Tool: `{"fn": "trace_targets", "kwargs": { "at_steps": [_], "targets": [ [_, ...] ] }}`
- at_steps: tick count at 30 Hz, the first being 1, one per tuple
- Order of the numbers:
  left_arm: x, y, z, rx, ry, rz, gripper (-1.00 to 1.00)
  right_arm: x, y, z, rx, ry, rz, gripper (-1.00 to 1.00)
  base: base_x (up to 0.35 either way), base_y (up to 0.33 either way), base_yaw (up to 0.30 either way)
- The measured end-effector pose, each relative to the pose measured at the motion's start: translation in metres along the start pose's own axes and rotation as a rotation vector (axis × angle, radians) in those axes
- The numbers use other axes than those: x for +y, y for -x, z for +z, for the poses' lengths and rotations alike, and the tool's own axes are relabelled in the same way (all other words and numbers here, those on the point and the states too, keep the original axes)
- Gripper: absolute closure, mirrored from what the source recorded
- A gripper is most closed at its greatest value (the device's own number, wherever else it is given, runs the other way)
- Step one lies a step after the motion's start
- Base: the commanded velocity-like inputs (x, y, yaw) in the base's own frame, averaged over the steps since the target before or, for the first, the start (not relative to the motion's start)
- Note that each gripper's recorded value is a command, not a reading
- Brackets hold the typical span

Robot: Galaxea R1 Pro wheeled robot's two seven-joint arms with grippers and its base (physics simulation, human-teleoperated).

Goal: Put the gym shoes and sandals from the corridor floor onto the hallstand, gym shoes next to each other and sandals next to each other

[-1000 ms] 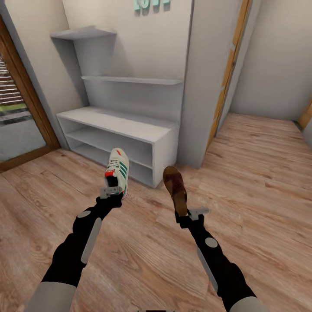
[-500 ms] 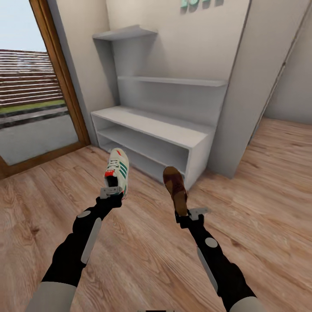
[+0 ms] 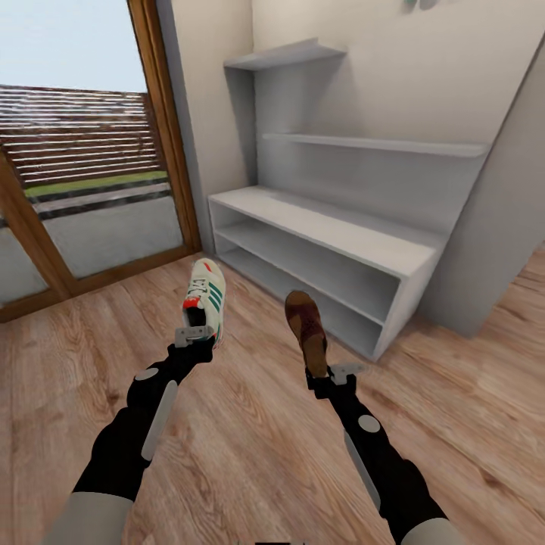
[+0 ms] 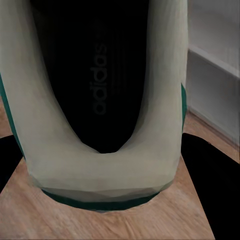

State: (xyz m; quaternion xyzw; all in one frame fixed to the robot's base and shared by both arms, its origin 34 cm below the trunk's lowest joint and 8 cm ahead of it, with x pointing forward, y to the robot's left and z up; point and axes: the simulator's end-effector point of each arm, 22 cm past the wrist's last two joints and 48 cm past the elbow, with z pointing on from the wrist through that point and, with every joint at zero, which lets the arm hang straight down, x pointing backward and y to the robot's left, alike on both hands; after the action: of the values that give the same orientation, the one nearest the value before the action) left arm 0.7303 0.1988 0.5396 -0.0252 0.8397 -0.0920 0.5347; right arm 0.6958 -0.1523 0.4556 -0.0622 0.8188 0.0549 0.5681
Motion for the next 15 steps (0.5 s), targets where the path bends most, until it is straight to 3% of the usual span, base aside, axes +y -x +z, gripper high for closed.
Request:
{"fn": "trace_targets", "kwargs": {
  "at_steps": [15],
  "targets": [
    [0.0, 0.0, 0.0, 0.0, 0.0, 0.0, 1.0, 0.0, 0.0001, 0.0, 0.0, 0.0, 0.0, 1.0, 0.263, 0.25, 0.268]
  ]
}}
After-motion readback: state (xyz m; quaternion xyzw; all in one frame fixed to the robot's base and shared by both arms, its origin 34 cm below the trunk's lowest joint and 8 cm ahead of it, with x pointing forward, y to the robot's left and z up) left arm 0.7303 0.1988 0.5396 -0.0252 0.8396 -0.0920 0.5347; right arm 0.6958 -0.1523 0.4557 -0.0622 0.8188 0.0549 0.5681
